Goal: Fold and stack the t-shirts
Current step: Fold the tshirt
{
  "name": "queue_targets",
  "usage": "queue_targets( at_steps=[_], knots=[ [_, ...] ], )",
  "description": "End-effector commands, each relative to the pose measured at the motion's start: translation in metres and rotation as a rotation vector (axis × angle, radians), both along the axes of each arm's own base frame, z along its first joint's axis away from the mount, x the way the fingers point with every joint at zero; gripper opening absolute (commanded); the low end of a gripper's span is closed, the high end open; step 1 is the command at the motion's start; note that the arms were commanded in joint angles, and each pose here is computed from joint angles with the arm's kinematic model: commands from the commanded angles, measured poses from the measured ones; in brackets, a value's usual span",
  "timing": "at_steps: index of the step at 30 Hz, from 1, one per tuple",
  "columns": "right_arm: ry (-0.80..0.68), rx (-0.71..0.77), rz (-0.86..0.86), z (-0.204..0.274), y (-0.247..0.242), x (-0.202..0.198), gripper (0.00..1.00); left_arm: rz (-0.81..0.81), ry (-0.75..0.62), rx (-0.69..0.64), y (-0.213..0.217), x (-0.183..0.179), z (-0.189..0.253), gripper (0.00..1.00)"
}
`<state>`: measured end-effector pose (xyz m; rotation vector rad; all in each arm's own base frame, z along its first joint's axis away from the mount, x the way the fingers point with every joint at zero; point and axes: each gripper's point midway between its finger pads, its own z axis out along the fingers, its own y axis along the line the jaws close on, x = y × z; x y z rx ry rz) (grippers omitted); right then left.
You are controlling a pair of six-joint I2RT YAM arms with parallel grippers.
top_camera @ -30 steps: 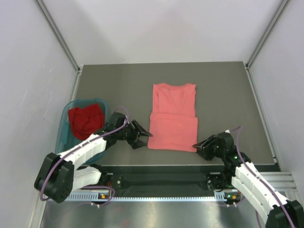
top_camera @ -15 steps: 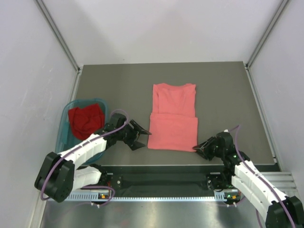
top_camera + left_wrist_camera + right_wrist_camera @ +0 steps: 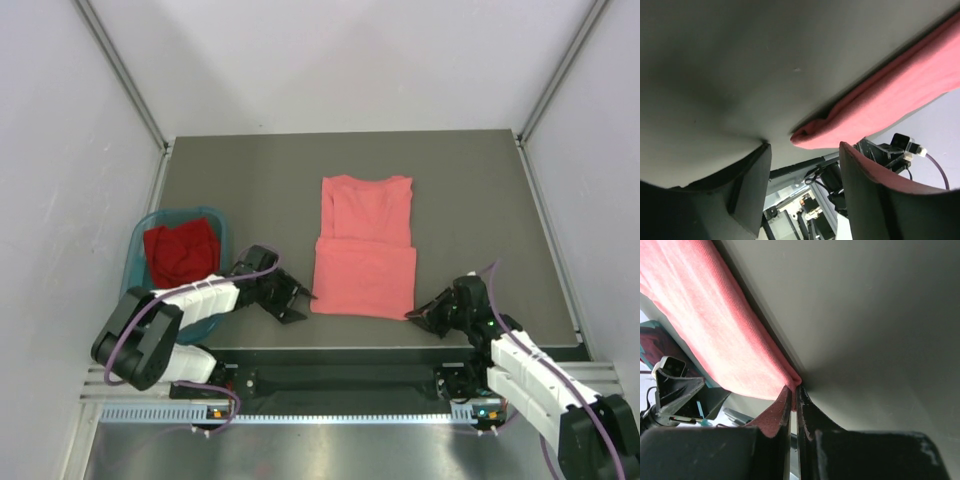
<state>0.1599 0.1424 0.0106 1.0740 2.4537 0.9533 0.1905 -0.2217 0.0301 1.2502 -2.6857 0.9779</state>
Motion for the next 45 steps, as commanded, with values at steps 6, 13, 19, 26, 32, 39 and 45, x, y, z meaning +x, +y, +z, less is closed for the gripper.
queue_targets(
  at_steps=[6, 13, 19, 26, 32, 39, 45],
  knots=[
    [0.037, -0.064, -0.007, -0.008, -0.012, -0.007, 0.0, 0.103, 0.032, 0.07, 0.007, 0.0, -0.017, 0.56],
    [0.026, -0.062, -0.012, -0.003, -0.012, -0.004, 0.0, 0.139, 0.021, 0.109, 0.008, 0.001, -0.021, 0.51],
    [0.028, -0.068, -0.009, -0.001, -0.013, -0.002, 0.0, 0.154, 0.001, 0.149, 0.005, -0.001, -0.027, 0.5],
    [0.028, -0.069, -0.017, -0.001, -0.014, -0.002, 0.0, 0.198, 0.014, 0.18, 0.013, -0.004, -0.039, 0.43],
    [0.029, -0.078, -0.008, -0.002, -0.015, -0.002, 0.0, 0.19, -0.018, 0.206, 0.017, -0.001, -0.042, 0.28],
    [-0.055, -0.135, 0.1, 0.011, -0.013, 0.012, 0.0, 0.055, -0.081, 0.244, 0.016, -0.003, -0.032, 0.0],
    [-0.126, -0.161, 0.21, 0.032, -0.008, 0.016, 0.0, 0.001, -0.15, 0.252, 0.018, -0.01, -0.01, 0.0]
  ],
)
